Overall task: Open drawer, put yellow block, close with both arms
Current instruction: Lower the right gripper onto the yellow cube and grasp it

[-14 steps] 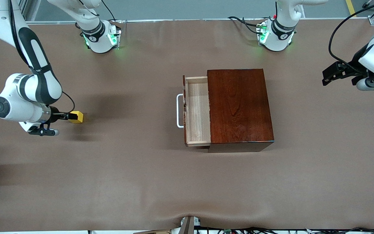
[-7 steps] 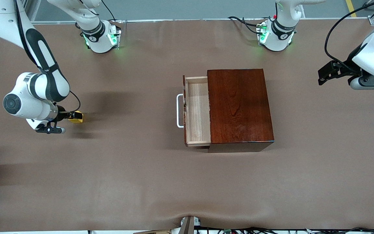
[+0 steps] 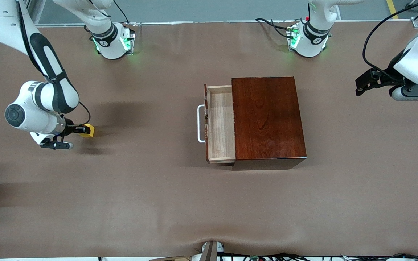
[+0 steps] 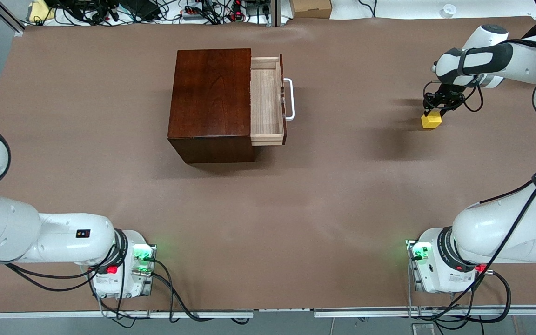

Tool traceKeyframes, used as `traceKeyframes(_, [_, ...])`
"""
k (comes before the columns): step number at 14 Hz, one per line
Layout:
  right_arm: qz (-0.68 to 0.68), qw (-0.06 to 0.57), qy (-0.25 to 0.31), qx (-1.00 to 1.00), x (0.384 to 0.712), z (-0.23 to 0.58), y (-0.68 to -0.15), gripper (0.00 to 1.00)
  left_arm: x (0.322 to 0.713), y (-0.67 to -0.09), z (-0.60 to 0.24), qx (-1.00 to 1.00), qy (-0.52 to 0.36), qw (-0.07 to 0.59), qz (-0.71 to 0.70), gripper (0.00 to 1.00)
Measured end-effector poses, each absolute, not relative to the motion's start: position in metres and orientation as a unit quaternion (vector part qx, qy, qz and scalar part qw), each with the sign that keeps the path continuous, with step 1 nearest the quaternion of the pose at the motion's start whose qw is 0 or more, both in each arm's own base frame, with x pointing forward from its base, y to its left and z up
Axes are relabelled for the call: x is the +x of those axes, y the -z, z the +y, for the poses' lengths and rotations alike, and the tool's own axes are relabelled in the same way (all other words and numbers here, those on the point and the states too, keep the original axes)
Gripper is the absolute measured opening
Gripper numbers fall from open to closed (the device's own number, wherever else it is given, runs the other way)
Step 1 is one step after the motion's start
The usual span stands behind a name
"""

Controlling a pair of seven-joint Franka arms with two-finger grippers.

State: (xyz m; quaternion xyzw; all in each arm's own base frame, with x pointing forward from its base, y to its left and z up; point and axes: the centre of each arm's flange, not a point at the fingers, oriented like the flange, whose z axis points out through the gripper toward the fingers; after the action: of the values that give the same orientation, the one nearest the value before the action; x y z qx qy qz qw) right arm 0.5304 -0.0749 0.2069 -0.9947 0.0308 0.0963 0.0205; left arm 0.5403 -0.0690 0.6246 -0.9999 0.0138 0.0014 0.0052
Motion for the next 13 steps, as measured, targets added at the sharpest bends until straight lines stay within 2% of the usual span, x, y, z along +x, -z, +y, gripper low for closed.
traceKeyframes(3, [0.03,0.021,-0.098,-0.995,0.53,-0.075,-0.207,0.55,0.541,-0.624,-0.069,-1.0,0.0,0.005,0.014,1.0])
traceKeyframes(6, [0.029,0.026,-0.13,-0.991,0.532,-0.074,-0.215,0.55,0.542,-0.625,-0.069,-1.0,0.004,0.004,0.014,1.0])
traceKeyframes(9, [0.024,0.031,-0.148,-0.988,0.556,-0.072,-0.258,0.55,0.542,-0.625,-0.068,-1.0,0.005,0.004,0.013,1.0])
traceKeyframes(13, [0.01,0.032,-0.133,-0.991,0.593,-0.062,-0.34,0.55,0.543,-0.626,-0.066,-1.0,0.006,0.004,0.011,1.0])
